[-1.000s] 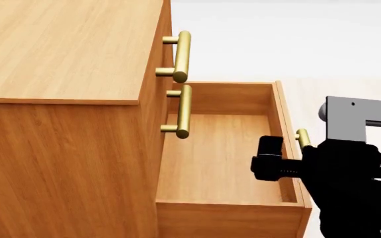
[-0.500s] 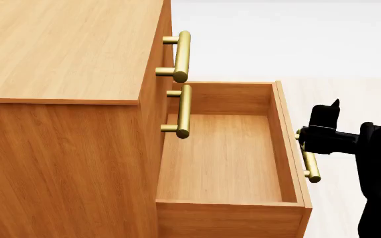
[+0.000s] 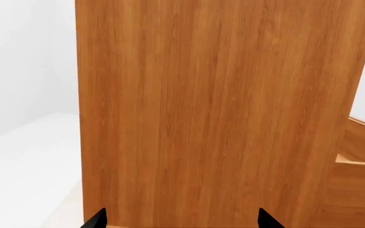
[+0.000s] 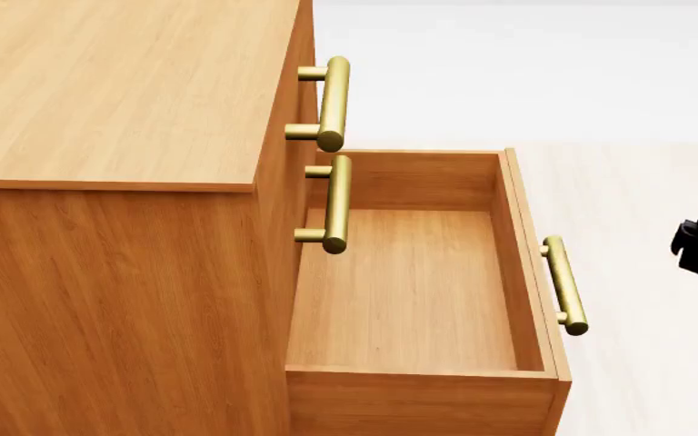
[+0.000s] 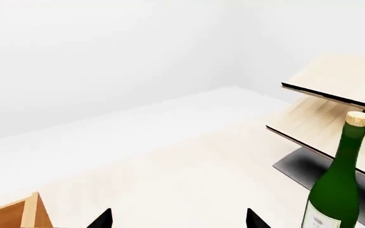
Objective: Put the bowl in the bottom drawer of the cabinet and close it.
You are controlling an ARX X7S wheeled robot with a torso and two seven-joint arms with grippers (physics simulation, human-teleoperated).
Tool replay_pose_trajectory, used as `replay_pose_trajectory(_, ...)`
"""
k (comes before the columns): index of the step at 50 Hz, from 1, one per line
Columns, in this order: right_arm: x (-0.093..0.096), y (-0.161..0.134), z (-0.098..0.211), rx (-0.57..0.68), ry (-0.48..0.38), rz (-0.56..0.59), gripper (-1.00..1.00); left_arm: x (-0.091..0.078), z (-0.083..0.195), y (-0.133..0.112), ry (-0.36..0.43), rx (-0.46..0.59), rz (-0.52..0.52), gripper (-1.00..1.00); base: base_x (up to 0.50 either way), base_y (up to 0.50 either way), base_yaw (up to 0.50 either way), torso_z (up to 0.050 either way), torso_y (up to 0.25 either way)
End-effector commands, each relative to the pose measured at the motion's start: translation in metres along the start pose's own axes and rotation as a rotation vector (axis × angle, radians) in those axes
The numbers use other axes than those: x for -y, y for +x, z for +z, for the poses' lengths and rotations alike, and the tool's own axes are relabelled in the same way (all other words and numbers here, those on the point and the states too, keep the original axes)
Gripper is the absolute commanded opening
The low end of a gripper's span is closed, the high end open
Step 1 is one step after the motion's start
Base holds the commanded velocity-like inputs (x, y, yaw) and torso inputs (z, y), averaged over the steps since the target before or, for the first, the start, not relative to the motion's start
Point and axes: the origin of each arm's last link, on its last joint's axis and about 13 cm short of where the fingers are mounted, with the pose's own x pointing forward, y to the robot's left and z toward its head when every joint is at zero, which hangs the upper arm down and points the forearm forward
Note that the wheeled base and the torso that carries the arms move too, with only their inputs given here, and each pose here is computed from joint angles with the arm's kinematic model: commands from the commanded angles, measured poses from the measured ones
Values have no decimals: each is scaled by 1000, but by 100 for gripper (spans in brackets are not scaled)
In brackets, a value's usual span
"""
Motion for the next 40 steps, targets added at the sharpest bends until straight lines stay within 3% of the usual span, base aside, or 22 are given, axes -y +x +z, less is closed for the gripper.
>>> replay_pose_trajectory(1, 12, 3, -4, 5, 35, -137, 100, 0, -1, 0, -5, -1, -2, 100, 0, 0, 0, 0, 0)
replay_pose_trajectory(13, 20, 12, -15, 2, 24, -279, 100, 0, -2, 0, -3, -2, 0, 100, 0, 0, 0, 0, 0)
replay_pose_trajectory(24, 28, 22, -34, -67, 69, -332, 100, 0, -1, 1, -7, -3, 3, 100, 0, 0, 0, 0, 0)
replay_pose_trajectory(32, 34, 24, -39, -121, 190, -333, 100, 0, -1, 1, -6, -3, 3, 100, 0, 0, 0, 0, 0)
replay_pose_trajectory(40, 39, 26, -43, -149, 162, -422, 100, 0, -1, 1, -4, -3, 3, 100, 0, 0, 0, 0, 0)
